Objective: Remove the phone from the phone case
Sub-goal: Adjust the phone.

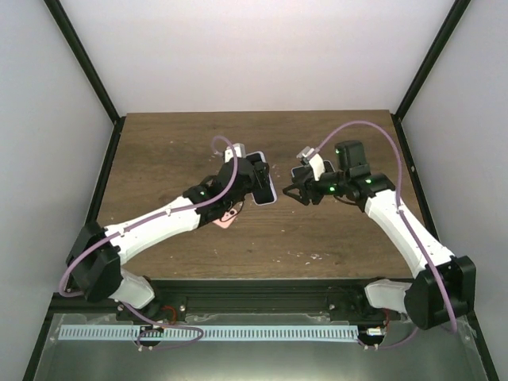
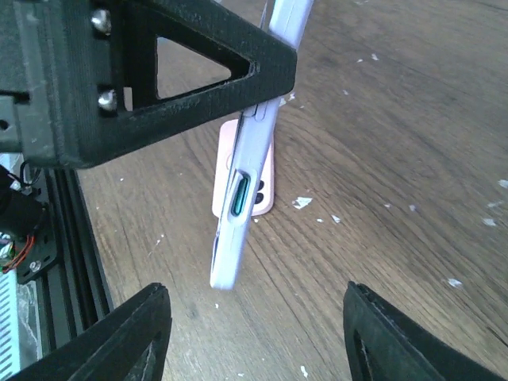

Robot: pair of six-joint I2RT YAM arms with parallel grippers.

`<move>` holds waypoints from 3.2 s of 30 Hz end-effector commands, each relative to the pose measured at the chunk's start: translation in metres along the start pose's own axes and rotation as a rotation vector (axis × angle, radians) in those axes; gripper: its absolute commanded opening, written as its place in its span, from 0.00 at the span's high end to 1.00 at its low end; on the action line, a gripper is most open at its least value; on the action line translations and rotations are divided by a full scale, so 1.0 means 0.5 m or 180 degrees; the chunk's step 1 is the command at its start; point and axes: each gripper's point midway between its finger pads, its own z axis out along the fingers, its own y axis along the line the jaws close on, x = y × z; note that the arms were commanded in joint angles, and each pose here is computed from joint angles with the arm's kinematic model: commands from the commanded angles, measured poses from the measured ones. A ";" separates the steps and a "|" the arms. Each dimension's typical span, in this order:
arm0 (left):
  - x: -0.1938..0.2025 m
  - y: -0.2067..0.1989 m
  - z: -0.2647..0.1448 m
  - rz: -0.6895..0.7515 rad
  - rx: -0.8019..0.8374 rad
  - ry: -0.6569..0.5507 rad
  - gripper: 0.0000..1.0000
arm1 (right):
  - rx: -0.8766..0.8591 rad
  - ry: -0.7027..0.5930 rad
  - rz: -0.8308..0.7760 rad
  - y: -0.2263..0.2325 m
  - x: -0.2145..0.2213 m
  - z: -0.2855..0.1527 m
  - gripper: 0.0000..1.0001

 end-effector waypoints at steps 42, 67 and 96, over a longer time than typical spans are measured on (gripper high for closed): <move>-0.180 -0.070 -0.168 0.0236 0.1038 -0.0543 0.07 | -0.0158 -0.0118 -0.0089 0.068 -0.081 0.024 0.99; -0.042 -0.119 -0.325 0.0944 0.3531 -0.0335 0.31 | -0.1704 -0.0301 -0.0420 0.250 -0.062 -0.058 0.99; -0.041 -0.147 -0.339 0.0918 0.3880 -0.0171 0.85 | -0.1752 -0.0348 -0.0351 0.251 -0.055 -0.055 0.99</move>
